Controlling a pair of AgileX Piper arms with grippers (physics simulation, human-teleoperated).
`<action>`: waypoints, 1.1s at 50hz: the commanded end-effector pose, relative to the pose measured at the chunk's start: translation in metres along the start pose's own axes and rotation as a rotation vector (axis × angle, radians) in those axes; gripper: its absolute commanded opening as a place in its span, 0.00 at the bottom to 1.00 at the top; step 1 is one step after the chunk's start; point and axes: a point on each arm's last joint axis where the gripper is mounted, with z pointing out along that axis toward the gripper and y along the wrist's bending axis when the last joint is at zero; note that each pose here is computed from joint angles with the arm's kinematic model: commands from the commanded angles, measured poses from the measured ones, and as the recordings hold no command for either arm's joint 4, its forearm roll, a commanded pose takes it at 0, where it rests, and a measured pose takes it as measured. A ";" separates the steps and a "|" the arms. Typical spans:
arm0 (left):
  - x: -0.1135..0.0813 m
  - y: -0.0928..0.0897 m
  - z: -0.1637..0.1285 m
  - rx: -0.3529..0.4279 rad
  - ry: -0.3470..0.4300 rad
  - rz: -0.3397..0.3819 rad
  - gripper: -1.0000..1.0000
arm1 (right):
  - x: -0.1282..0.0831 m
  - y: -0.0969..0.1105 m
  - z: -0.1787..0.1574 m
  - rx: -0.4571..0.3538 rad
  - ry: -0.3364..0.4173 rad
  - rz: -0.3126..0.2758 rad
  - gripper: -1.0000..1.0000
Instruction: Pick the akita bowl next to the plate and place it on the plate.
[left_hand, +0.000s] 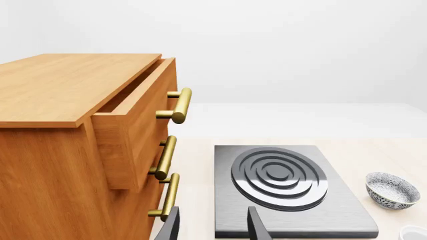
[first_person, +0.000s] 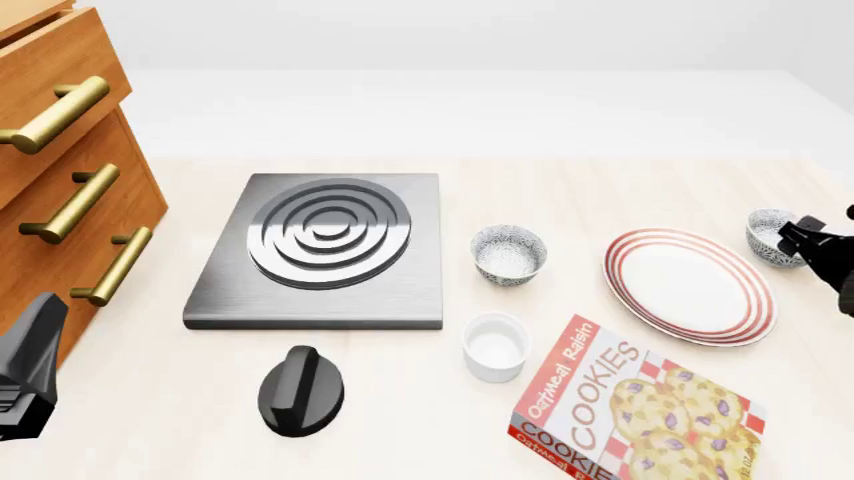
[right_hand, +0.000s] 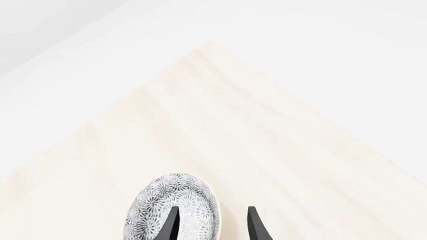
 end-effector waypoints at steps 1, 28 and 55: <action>0.000 0.000 0.000 0.000 0.000 0.000 1.00 | 0.005 0.000 0.003 0.001 0.012 -0.003 1.00; 0.000 0.000 0.000 0.000 0.000 0.000 1.00 | 0.011 -0.006 0.014 0.016 0.035 0.006 1.00; 0.000 0.000 0.000 0.000 0.000 0.000 1.00 | 0.008 -0.005 0.012 0.016 0.033 0.015 0.00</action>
